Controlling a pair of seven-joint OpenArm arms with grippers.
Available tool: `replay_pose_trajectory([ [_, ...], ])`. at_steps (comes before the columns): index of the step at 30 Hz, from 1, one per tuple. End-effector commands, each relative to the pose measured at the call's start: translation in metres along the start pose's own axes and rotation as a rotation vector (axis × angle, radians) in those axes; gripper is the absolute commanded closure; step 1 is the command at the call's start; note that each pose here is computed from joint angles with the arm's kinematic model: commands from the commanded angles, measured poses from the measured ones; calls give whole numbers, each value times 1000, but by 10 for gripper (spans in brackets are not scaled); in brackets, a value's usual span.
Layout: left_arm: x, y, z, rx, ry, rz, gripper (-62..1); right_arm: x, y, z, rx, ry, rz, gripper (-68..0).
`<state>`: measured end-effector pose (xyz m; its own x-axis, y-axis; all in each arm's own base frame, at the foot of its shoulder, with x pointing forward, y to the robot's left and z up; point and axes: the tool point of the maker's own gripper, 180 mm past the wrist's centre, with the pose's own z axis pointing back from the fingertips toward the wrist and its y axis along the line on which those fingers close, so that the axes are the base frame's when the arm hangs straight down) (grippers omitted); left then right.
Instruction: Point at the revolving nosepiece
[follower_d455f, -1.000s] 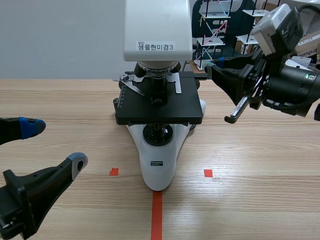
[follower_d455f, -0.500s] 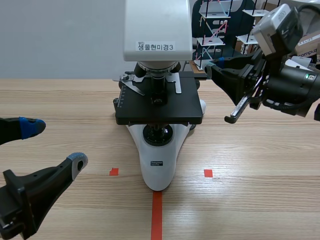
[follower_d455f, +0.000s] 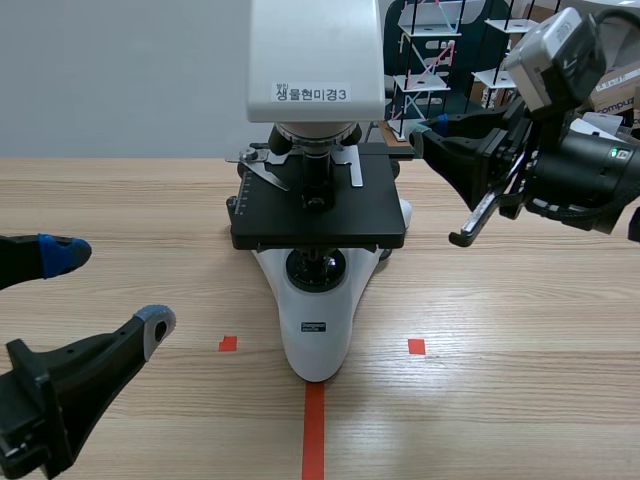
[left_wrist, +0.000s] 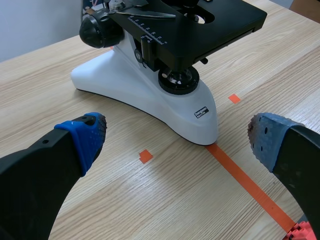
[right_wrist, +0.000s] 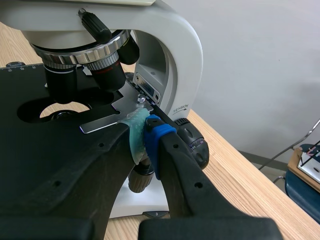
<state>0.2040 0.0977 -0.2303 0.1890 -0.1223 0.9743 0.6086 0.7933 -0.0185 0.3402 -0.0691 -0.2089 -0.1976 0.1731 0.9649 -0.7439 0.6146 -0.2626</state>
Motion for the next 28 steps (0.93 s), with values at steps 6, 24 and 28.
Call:
replay_pose_trajectory([
  [6, 6, -1, 0, 0, -25, 6, -596, 15, -4, -1, 8, -39, 28, 0],
  [24, 6, -1, 0, 0, -25, 6, -596, 15, -4, -1, 8, -37, 28, 0],
  [28, 6, -1, 0, 0, -25, 6, -596, 12, -4, -1, 8, -20, 28, 0],
])
